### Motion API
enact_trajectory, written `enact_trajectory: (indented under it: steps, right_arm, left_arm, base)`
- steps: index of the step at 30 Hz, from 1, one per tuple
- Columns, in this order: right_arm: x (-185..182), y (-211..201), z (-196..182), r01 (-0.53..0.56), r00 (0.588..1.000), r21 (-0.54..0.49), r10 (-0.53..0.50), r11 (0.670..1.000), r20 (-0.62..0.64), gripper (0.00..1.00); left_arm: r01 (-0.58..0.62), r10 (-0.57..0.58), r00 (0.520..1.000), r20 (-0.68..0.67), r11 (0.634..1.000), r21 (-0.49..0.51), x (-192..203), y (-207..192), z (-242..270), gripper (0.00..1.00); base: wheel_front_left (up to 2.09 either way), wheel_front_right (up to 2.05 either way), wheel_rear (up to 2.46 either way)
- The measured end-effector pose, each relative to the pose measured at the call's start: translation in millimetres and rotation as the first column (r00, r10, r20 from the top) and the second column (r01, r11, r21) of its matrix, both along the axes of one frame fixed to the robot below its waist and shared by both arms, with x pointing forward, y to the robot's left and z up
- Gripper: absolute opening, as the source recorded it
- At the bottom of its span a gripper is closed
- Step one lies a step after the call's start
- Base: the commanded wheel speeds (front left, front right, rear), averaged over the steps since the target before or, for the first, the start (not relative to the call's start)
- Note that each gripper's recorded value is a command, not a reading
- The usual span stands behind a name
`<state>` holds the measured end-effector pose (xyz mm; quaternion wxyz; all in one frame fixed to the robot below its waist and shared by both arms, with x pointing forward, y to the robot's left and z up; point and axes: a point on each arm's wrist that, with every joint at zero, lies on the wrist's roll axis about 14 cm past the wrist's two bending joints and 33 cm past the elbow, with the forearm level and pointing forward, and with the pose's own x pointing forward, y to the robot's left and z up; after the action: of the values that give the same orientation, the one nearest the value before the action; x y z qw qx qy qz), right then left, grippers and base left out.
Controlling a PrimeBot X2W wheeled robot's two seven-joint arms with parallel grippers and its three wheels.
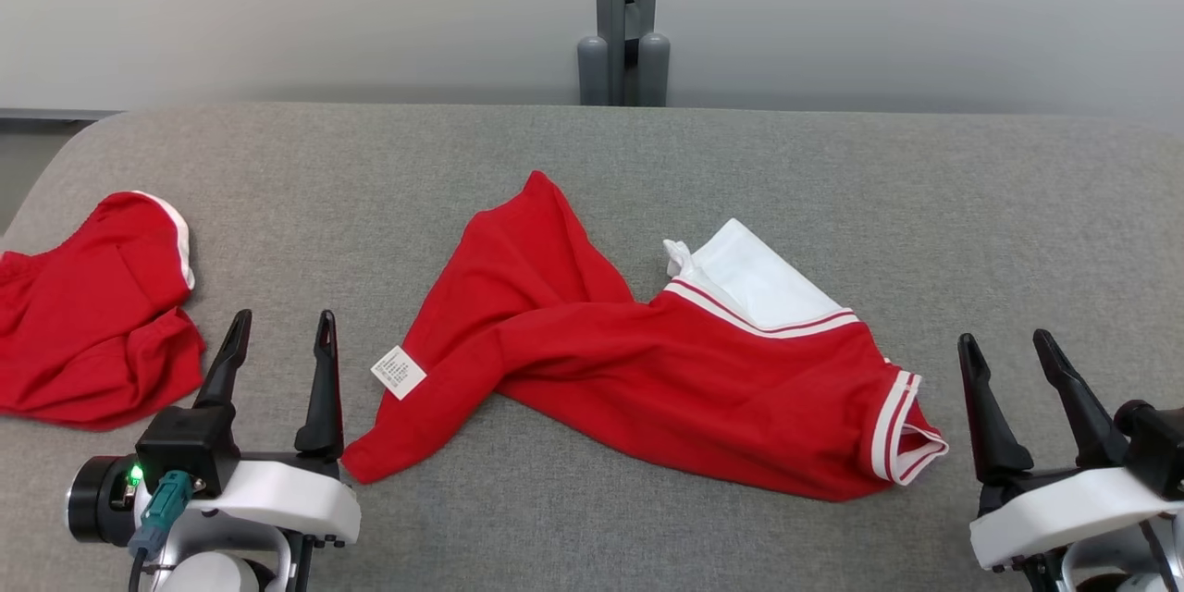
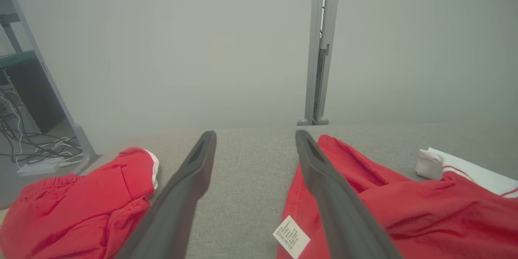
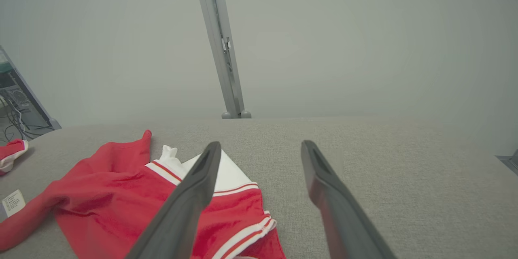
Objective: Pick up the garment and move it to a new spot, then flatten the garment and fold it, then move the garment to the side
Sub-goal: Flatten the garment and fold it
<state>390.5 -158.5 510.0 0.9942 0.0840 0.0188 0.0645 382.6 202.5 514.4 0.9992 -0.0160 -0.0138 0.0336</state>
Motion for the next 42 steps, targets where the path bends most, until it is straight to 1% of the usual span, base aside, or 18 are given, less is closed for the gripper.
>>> enact_trajectory:
  steps: [5, 6, 10, 14, 15, 16, 17, 19, 24, 28, 32, 34, 35, 36, 37, 38, 39, 42]
  right_arm:
    - [18, 5, 8, -0.041, 0.999, -0.016, 0.041, 0.999, 0.012, 1.00]
    - [31, 8, 13, -0.076, 0.997, -0.048, 0.077, 0.996, 0.018, 1.00]
    - [64, 22, 21, -0.155, 0.987, -0.066, 0.157, 0.986, 0.026, 1.00]
    - [97, 37, 10, -0.223, 0.975, -0.077, 0.222, 0.972, -0.021, 1.00]
    - [104, 42, 4, -0.245, 0.969, -0.098, 0.242, 0.964, -0.048, 1.00]
    - [110, 49, -2, -0.270, 0.962, -0.095, 0.264, 0.958, -0.070, 1.00]
    - [127, 71, -23, -0.341, 0.935, -0.107, 0.324, 0.934, -0.146, 1.00]
    - [134, 85, -40, -0.386, 0.911, -0.113, 0.359, 0.916, -0.202, 1.00]
    - [145, 104, -88, -0.459, 0.848, -0.121, 0.393, 0.880, -0.356, 1.00]
    - [144, 117, -122, -0.501, 0.791, -0.103, 0.406, 0.860, -0.458, 1.00]
    - [143, 126, -142, -0.532, 0.753, -0.096, 0.418, 0.842, -0.507, 1.00]
    - [145, 128, -146, -0.534, 0.743, -0.084, 0.420, 0.841, -0.521, 1.00]
    - [146, 128, -148, -0.535, 0.739, -0.084, 0.418, 0.841, -0.528, 0.89]
    - [147, 128, -149, -0.534, 0.736, -0.079, 0.417, 0.842, -0.533, 0.47]
    - [147, 129, -149, -0.534, 0.735, -0.075, 0.418, 0.842, -0.534, 0.33]
    - [147, 129, -149, -0.534, 0.734, -0.072, 0.419, 0.843, -0.535, 0.00]
    - [147, 129, -150, -0.535, 0.732, -0.071, 0.419, 0.842, -0.537, 0.00]
    - [149, 131, -142, -0.527, 0.753, -0.062, 0.432, 0.848, -0.496, 0.00]
  left_arm:
    - [-0.009, 0.009, 1.000, 0.013, 1.000, -0.005, 3, 4, 4, 1.00]
    - [-0.010, 0.010, 1.000, 0.019, 1.000, -0.007, 5, 5, 6, 1.00]
    - [-0.019, 0.019, 1.000, 0.024, 1.000, -0.013, 9, 9, 6, 1.00]
    - [-0.048, 0.049, 0.999, 0.022, 0.999, -0.024, 8, 18, 4, 1.00]
    - [-0.057, 0.058, 0.998, 0.025, 0.998, -0.023, 8, 21, 4, 1.00]
    - [-0.068, 0.069, 0.997, 0.027, 0.997, -0.025, 8, 25, 4, 1.00]
    - [-0.096, 0.097, 0.995, 0.032, 0.995, -0.034, 6, 33, 4, 1.00]
    - [-0.110, 0.111, 0.993, 0.037, 0.993, -0.033, 5, 38, 4, 1.00]
    - [-0.133, 0.135, 0.990, 0.046, 0.991, -0.033, 4, 48, 6, 1.00]
    - [-0.141, 0.142, 0.989, 0.046, 0.990, -0.022, 3, 56, 6, 1.00]
    - [-0.127, 0.127, 0.992, 0.028, 0.992, -0.009, 4, 57, 1, 1.00]
    - [-0.122, 0.122, 0.992, 0.021, 0.993, -0.009, 4, 58, -2, 1.00]
    - [-0.123, 0.123, 0.992, 0.017, 0.992, -0.007, 4, 58, -3, 1.00]
    - [-0.123, 0.123, 0.992, 0.015, 0.992, -0.006, 5, 59, -4, 1.00]
    - [-0.124, 0.124, 0.992, 0.018, 0.992, -0.006, 6, 59, -3, 1.00]
    - [-0.119, 0.119, 0.993, 0.023, 0.993, -0.006, 7, 58, -2, 1.00]
    - [-0.119, 0.119, 0.993, 0.027, 0.993, -0.005, 9, 58, -1, 1.00]
    - [-0.122, 0.122, 0.992, 0.038, 0.993, -0.011, 11, 57, 2, 1.00]
  base:
    - [0.00, 0.00, 0.00]
    - [0.00, 0.00, 0.00]
    - [0.00, 0.00, 0.00]
    - [0.00, 0.00, 0.00]
    - [0.00, 0.00, 0.00]
    - [0.00, 0.00, 0.00]
    - [0.00, 0.00, 0.00]
    - [0.00, 0.00, 0.00]
    - [0.00, 0.00, 0.00]
    - [0.00, 0.00, 0.00]
    - [0.00, 0.00, 0.00]
    - [0.00, 0.00, 0.00]
    - [0.00, 0.00, 0.00]
    - [0.00, 0.00, 0.00]
    - [0.00, 0.00, 0.00]
    - [0.00, 0.00, 0.00]
    - [0.00, 0.00, 0.00]
    - [0.00, 0.00, 0.00]
